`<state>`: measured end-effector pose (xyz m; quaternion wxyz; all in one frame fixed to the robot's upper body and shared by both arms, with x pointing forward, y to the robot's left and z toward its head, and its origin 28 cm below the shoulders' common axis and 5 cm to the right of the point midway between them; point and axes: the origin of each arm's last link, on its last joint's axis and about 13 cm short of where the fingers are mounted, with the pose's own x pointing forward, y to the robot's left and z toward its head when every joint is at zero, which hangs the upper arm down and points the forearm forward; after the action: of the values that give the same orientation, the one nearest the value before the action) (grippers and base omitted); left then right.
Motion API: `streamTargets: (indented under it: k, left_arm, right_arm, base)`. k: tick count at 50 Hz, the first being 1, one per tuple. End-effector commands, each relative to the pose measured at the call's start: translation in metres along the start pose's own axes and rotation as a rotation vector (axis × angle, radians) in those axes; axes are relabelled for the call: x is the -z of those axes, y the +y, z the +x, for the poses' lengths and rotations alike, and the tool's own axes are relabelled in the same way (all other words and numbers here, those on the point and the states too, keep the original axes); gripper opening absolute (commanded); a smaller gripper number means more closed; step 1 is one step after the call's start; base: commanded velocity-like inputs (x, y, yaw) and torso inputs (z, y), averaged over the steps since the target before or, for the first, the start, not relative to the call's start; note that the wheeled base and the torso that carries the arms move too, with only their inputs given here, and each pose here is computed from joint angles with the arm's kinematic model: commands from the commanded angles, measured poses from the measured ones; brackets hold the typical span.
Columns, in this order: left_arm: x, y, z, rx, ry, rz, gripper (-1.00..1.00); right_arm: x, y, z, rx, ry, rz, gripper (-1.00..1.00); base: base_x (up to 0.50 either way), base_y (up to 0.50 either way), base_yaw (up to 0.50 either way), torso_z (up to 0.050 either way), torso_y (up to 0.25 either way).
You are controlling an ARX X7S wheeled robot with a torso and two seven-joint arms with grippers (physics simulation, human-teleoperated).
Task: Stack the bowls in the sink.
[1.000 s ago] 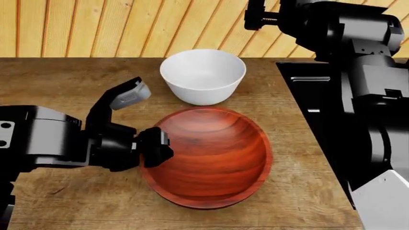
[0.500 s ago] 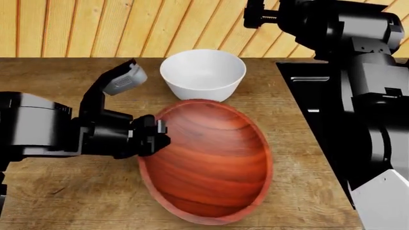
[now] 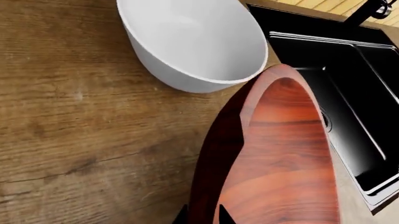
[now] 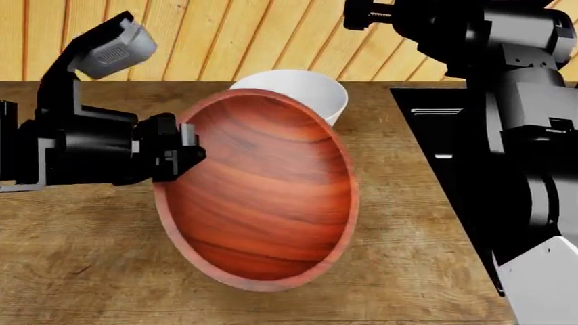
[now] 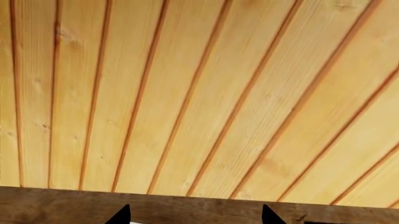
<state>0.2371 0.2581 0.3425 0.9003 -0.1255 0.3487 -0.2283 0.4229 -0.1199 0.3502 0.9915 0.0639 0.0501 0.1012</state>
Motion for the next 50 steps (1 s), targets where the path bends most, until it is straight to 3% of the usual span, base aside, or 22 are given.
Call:
streamTargets:
  k: [1,12,17,24,30,34,42,50]
  left_arm:
    - [-0.005,-0.003,-0.033,-0.069,-0.097,-0.006,-1.0]
    - [-0.005,0.005,-0.056,-0.204,-0.209,-0.085,-1.0]
    - [-0.006,0.007,-0.064,-0.266,-0.269,-0.166,-1.0]
    - [-0.011,0.008,-0.071,-0.347,-0.358,-0.243,-1.0]
    - [-0.007,0.009,-0.08,-0.431,-0.428,-0.308,-1.0]
    - [-0.005,0.008,-0.088,-0.427,-0.506,-0.335,-1.0]
    - [-0.009,0.009,-0.094,-0.558,-0.559,-0.378,-1.0]
    - [-0.009,0.008,-0.096,-0.598,-0.556,-0.383,-1.0]
  right_arm:
    - [0.0,0.002,0.001,-0.005,-0.008,0.014,1.0]
    - [0.008,0.003,0.003,0.007,-0.003,0.06,1.0]
    - [0.011,0.004,0.004,0.03,0.017,0.097,1.0]
    - [0.018,0.013,0.003,0.053,0.104,0.267,1.0]
    - [0.022,0.017,0.003,0.089,0.137,0.364,1.0]
    - [0.025,0.021,0.005,0.096,0.146,0.439,1.0]
    - [0.034,0.029,0.008,0.163,0.216,0.589,1.0]
    - [0.039,0.032,0.01,0.22,0.251,0.672,1.0]
  base:
    - [0.0,0.0,0.0,0.0,0.0]
    - [0.0,0.0,0.0,0.0,0.0]
    - [0.0,0.0,0.0,0.0,0.0]
    - [0.0,0.0,0.0,0.0,0.0]
    - [0.0,0.0,0.0,0.0,0.0]
    - [0.0,0.0,0.0,0.0,0.0]
    - [0.0,0.0,0.0,0.0,0.0]
    - [0.0,0.0,0.0,0.0,0.0]
